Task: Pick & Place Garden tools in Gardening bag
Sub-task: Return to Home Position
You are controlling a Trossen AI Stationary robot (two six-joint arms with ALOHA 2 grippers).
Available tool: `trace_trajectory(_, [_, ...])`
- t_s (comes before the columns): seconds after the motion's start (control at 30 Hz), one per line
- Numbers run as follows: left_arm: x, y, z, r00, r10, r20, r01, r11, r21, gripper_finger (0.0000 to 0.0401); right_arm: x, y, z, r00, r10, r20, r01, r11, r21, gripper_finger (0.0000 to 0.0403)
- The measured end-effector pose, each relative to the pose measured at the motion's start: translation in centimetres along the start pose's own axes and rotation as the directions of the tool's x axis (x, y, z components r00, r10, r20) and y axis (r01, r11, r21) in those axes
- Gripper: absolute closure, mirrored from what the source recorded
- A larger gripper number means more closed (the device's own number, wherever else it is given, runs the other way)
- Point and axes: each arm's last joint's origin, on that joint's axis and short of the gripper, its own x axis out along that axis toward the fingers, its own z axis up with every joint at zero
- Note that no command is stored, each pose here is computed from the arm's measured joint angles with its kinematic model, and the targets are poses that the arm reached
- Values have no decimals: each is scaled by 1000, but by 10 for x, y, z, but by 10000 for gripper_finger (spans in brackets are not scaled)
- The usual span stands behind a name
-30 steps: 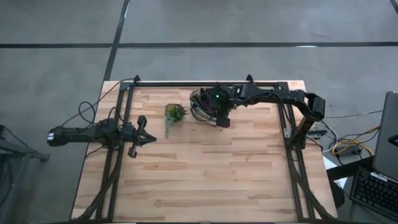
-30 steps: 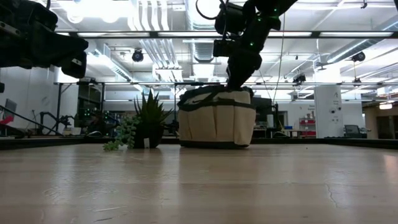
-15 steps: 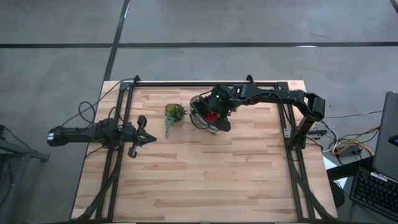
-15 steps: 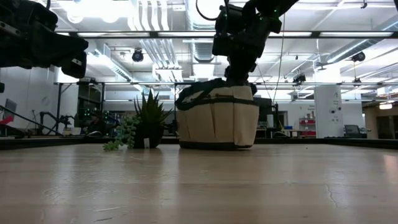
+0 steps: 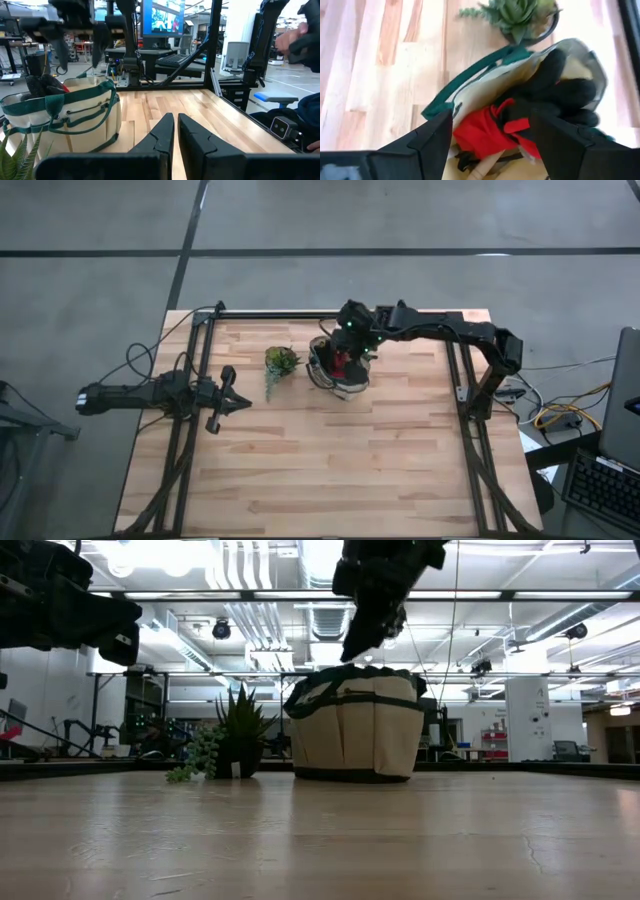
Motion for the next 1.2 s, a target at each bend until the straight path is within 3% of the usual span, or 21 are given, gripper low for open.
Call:
trace_trajectory(0.2, [0,0,0,1000,0,0,0,1000,0,373,-17,9,13,999,2,33,-2,1000,-1,158])
trace_trajectory(0.33, [0,0,0,1000,0,0,0,1000,0,373,-30,21,18,996,33,84,-32,999,-18,186])
trace_trajectory(0.73, [0,0,0,1000,0,0,0,1000,0,373,-76,66,14,973,84,217,-58,991,-124,382])
trace_trajectory(1.0, [0,0,0,1000,0,0,0,1000,0,373,-95,98,-4,929,146,341,-79,976,-203,394])
trace_trajectory(1.2, [0,0,0,1000,0,0,0,1000,0,373,-105,106,-34,903,103,417,-20,980,-197,394])
